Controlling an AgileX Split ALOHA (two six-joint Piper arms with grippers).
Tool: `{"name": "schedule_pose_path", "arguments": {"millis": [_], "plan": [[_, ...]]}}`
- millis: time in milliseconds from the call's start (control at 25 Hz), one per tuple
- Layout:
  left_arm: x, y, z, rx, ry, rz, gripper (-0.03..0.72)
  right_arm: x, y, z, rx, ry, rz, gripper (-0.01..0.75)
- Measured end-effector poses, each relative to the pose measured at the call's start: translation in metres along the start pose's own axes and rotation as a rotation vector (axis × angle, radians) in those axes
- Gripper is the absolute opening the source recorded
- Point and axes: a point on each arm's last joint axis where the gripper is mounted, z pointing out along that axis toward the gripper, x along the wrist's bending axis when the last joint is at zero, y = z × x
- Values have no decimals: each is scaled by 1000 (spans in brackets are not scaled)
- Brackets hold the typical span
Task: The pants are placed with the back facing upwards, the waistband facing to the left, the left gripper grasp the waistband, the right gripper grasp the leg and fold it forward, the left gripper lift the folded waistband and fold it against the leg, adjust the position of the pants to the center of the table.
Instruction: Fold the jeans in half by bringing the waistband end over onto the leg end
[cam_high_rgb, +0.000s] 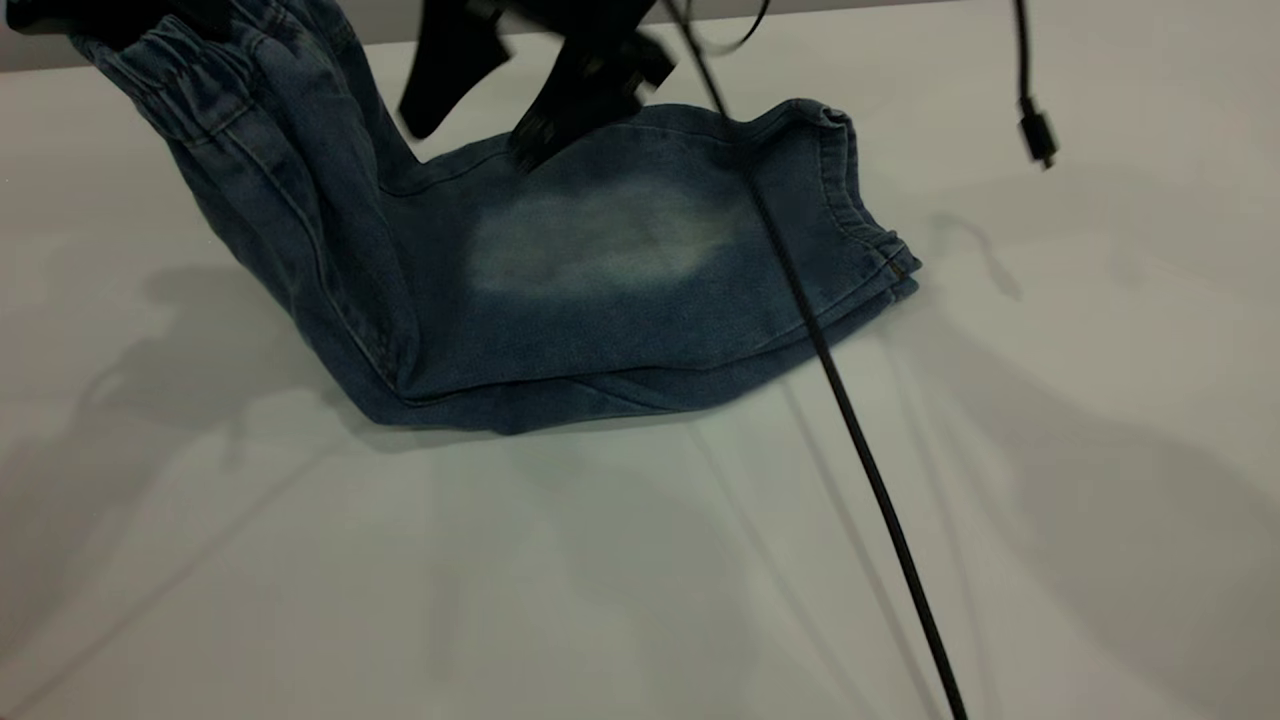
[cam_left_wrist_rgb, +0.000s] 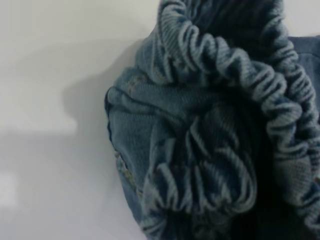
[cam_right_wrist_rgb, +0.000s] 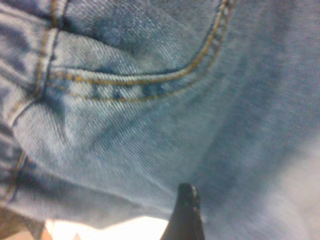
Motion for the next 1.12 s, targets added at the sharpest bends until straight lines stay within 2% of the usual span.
{"name": "schedule_pose_path", "arguments": {"millis": [240,400,480,680,840,1000,1120], "plan": [[-14,21,-8,-29,-51,39,123,-48,-11,-20,83,-173,55,548],[-34,30,-8,-38,-94,90,123,-58,-14,-16,89,-238,60,547],[-46,30,-5,-50,-105,117,123,-59,-16,-5,91,-241,56,541],[-73,24,7,-52,-136,144,123,-55,-26,29,119,-164,101,528],[-89,16,19,-29,-156,175,123,-54,-27,37,112,-147,109,521],[-91,16,23,-27,-155,179,123,-54,-22,23,125,-138,101,521],[-90,16,23,-28,-152,183,123,-54,-11,3,94,-137,93,521]]}}
